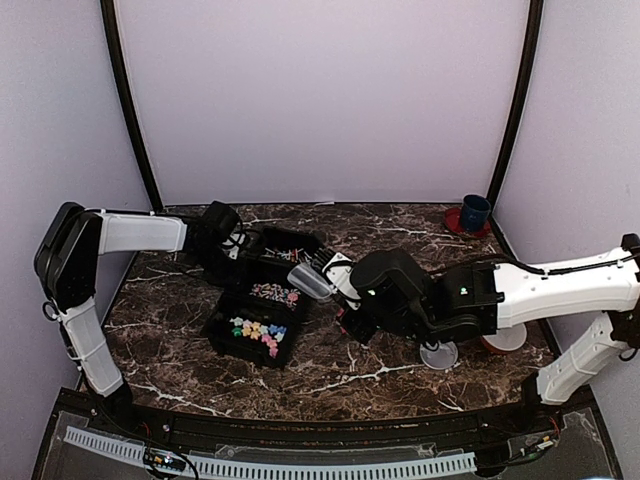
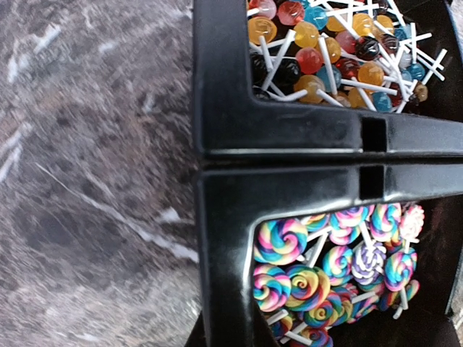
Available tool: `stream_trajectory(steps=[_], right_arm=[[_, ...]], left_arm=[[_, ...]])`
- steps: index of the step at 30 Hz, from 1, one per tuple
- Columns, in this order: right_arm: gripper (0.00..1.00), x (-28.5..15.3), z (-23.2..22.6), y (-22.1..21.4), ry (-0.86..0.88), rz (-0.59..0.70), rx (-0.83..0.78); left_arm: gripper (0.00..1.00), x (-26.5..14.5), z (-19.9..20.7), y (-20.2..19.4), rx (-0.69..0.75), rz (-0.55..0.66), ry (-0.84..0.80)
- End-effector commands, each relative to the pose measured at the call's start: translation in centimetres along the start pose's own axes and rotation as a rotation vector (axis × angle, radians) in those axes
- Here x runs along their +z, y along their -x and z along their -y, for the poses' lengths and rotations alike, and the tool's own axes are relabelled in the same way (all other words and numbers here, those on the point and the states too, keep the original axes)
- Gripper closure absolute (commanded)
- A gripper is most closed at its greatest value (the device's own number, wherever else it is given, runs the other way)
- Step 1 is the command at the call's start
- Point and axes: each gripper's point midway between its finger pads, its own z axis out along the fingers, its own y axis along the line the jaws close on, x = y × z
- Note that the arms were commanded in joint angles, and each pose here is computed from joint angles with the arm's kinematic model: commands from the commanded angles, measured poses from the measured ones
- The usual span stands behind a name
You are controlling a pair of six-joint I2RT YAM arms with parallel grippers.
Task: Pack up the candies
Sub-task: Adjust the fake candies in the storage box.
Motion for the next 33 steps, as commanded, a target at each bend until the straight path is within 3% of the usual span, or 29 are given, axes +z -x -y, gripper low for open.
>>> stream_trajectory(steps=[1,7,18,20,27,33], right_arm=[[1.0,-2.6,0.9,3.2,0.018,0.088,0.092],[1.0,-4.8,1.6,5.6,0.062,0.182,0.162],[1.0,-4.4,0.9,6.8,0.082,0.167,0.147],[1.0,-4.3,0.8,6.8,0.082,0.154,0.139],[1.0,-3.4,0.5,5.4,0.063,0.044,0.064],[1.0,-0.9,-0.6,2.6,0.052,-0.138,-0.046]], left_arm=[[1.0,-3.3,3.2,0.3,-0.02,0.067,-0.181],[1.0,-5.5,5.9,-0.3,-0.108,0.156,-0.461],[1.0,-8.3,9.3,-1.4,-0.17,0.197,-0.832],[1.0,-8.3,9.1,-1.4,-0.163,0.206,-0.805],[1.0,-7.4,4.8,-1.7,-0.131,0.164,-0.458],[1.0,-7.8,3.6,-2.4,-0.108,0.147,-0.367]])
